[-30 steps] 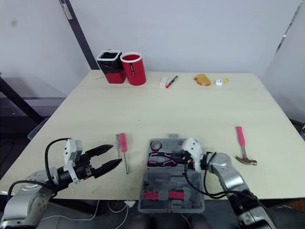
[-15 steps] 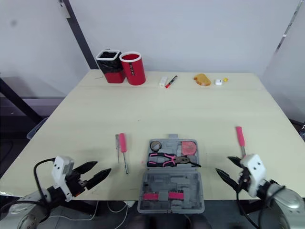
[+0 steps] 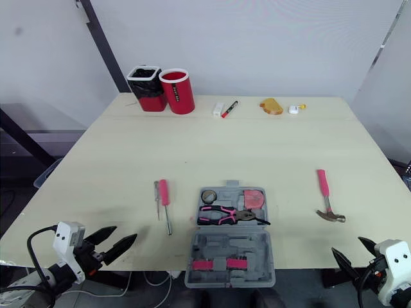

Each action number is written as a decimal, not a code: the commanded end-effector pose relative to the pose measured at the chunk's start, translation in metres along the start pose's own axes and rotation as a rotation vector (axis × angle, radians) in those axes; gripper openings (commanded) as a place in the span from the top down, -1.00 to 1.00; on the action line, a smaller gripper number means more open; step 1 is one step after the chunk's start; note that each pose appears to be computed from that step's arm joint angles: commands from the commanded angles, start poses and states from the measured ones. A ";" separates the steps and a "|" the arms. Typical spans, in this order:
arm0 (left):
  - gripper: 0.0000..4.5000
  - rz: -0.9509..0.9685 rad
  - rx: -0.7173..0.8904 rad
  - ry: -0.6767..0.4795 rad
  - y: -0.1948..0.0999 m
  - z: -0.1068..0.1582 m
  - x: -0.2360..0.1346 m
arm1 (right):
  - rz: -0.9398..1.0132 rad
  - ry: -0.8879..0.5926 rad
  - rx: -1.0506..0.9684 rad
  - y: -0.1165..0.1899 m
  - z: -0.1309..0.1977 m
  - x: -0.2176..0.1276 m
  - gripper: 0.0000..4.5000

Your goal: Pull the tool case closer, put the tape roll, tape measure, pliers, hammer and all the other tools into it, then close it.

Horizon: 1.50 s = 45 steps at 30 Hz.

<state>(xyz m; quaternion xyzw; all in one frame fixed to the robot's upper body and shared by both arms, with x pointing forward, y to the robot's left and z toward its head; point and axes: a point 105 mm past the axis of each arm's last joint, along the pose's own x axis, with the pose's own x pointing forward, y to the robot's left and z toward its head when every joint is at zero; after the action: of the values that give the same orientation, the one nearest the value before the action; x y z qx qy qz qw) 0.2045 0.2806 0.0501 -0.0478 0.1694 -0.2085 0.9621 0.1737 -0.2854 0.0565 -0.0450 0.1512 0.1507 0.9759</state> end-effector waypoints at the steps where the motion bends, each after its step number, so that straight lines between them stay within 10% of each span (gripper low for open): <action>1: -1.00 -0.092 0.094 -0.018 -0.013 0.021 0.007 | 0.079 -0.068 -0.078 0.009 0.030 0.008 -0.97; 7: -0.78 -0.320 0.214 0.081 -0.037 0.037 0.032 | 0.375 0.004 -0.253 0.043 0.053 0.040 -0.74; 16: 0.98 -0.606 0.438 0.283 -0.057 0.030 0.070 | 0.691 0.229 -0.551 0.071 0.053 0.082 1.00; 45: 0.99 -0.712 0.527 0.382 -0.106 0.010 0.131 | 0.858 0.410 -0.842 0.122 0.045 0.149 1.00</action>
<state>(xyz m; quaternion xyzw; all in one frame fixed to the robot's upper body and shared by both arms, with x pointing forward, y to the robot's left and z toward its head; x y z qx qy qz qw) 0.2764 0.1399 0.0296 0.1757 0.2750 -0.5544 0.7656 0.2799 -0.1311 0.0383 -0.3775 0.2952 0.5542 0.6807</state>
